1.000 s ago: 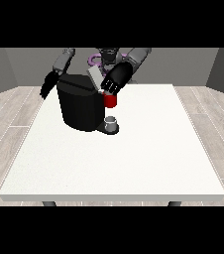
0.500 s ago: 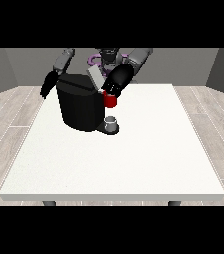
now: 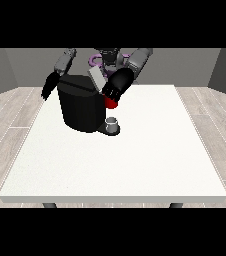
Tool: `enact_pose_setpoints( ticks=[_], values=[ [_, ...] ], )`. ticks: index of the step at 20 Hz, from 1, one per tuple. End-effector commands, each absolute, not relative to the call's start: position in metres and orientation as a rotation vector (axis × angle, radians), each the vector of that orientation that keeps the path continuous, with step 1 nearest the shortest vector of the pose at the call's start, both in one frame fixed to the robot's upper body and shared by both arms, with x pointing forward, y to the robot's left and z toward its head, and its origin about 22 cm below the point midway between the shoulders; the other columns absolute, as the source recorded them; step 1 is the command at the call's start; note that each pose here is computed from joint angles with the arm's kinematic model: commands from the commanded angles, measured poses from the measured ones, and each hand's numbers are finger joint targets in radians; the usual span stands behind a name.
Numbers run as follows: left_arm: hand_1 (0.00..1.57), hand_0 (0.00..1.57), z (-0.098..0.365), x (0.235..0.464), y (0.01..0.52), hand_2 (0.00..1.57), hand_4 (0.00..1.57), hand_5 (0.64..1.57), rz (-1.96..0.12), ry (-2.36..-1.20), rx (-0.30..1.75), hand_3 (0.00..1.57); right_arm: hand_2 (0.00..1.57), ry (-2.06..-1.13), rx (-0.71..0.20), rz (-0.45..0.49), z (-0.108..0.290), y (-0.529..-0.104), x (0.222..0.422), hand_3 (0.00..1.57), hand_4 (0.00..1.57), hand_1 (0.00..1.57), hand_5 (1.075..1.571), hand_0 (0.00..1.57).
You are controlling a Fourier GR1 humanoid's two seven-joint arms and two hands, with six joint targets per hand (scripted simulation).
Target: Insert the coffee pod into the coffee machine and close the lid
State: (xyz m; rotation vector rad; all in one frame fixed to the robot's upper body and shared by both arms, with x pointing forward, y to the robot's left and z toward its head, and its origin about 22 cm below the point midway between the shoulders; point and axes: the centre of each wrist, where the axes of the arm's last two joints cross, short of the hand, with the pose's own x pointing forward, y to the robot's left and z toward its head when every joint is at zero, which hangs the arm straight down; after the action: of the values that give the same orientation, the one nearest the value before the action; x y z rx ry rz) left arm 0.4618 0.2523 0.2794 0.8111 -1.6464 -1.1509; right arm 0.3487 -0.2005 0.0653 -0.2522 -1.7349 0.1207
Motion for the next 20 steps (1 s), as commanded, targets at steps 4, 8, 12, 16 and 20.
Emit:
enact_pose_setpoints(
  ticks=[4, 8, 12, 16, 20],
  values=[
    [1.25, 1.25, 0.275, 0.464, 0.236, 1.21, 0.0, 1.571, -1.12, -1.726, 0.815, 0.95, 0.0, -1.742, -0.239, 0.117, 0.071, -0.198, 0.352, 0.0, 0.08, 0.0, 1.571, 0.0],
    [1.23, 1.23, 0.275, 0.46, 0.265, 1.21, 0.0, 1.571, -1.157, -1.727, 0.861, 0.97, 0.0, -1.723, -0.276, 0.131, 0.068, -0.207, 0.349, 0.0, 0.11, 0.0, 1.571, 0.0],
    [1.14, 1.14, 0.315, 0.455, 0.264, 1.12, 0.0, 1.571, -1.172, -1.772, 0.94, 0.84, 0.0, -1.763, -0.287, 0.14, 0.077, -0.208, 0.357, 0.0, 0.22, 0.0, 1.571, 0.0],
    [0.92, 0.92, 0.3, 0.456, 0.277, 0.98, 0.0, 1.571, -1.186, -1.748, 0.988, 0.69, 0.0, -1.787, -0.265, 0.169, 0.079, -0.197, 0.35, 0.0, 0.19, 0.0, 1.571, 0.0],
    [0.0, 0.0, 0.295, 0.456, 0.277, 0.69, 0.0, 1.571, -1.196, -1.727, 1.02, 0.55, 0.0, -1.746, -0.284, 0.14, 0.077, -0.207, 0.352, 0.0, 0.09, 0.0, 1.571, 0.0]
  ],
)
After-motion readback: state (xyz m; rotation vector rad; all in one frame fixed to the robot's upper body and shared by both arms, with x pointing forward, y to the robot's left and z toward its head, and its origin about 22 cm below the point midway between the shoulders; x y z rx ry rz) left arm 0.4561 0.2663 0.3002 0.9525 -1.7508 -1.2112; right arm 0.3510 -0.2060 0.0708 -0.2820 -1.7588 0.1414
